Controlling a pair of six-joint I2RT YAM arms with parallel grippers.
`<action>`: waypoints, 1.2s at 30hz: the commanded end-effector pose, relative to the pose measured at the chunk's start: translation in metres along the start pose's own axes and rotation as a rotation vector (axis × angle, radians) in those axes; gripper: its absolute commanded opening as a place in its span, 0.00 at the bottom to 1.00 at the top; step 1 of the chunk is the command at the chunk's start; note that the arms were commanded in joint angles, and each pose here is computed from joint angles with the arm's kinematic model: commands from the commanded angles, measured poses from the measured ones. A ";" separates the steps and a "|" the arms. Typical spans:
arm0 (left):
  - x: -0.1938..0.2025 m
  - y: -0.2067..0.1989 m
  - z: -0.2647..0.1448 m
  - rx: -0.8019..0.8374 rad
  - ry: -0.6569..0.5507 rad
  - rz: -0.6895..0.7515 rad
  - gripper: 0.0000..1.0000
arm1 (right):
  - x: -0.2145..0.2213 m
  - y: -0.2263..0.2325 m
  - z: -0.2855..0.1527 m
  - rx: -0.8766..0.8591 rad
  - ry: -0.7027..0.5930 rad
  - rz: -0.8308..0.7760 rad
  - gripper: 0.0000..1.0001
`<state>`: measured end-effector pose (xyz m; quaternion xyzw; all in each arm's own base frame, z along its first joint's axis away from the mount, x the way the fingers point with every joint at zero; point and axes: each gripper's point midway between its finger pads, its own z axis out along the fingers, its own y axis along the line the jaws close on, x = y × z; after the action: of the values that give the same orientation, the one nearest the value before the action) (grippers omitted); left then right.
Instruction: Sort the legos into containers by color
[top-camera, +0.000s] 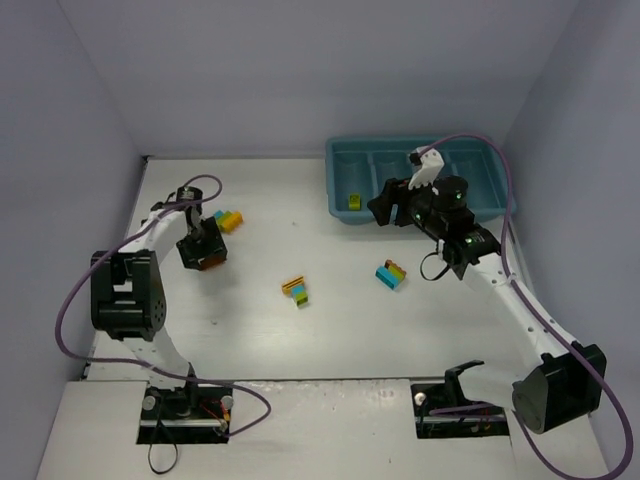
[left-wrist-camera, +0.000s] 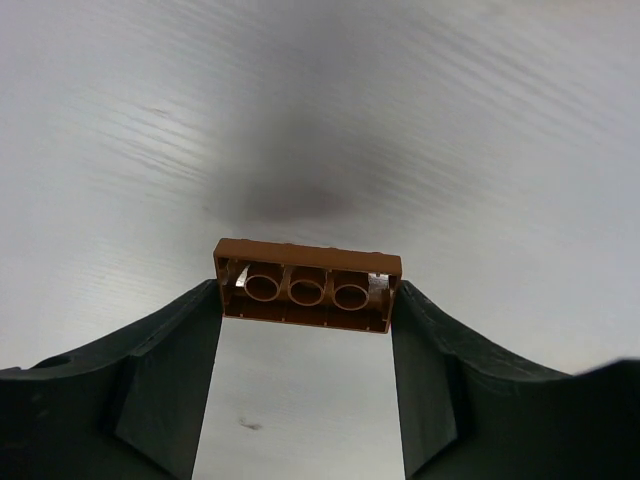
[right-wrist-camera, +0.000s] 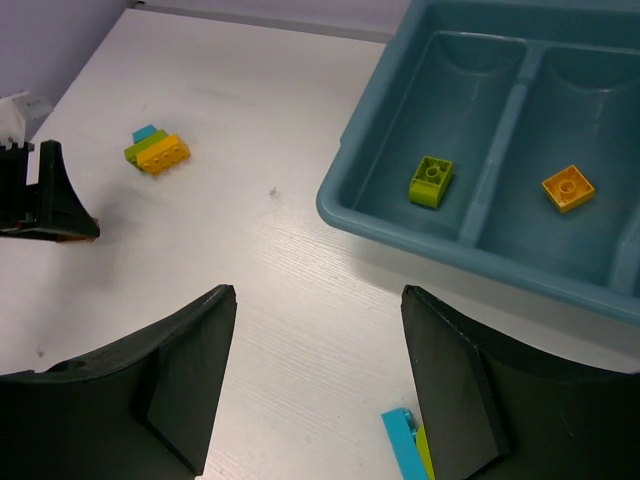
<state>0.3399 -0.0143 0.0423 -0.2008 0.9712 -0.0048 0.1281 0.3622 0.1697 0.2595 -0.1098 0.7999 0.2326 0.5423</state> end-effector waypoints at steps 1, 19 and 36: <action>-0.021 -0.048 -0.065 0.291 -0.111 -0.072 0.21 | -0.033 0.029 -0.014 -0.115 -0.104 -0.044 0.63; -0.013 -0.236 -0.289 1.202 -0.094 -0.501 0.24 | -0.053 0.134 0.007 -0.318 -0.205 -0.098 0.56; 0.001 -0.270 -0.333 1.342 -0.055 -0.540 0.25 | -0.071 0.162 0.044 -0.345 -0.257 -0.134 0.53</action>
<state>0.3590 -0.2730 0.3289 -0.3351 0.7144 -0.5760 0.2134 0.3460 0.3195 0.3005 -0.2311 0.7192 0.3315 0.5652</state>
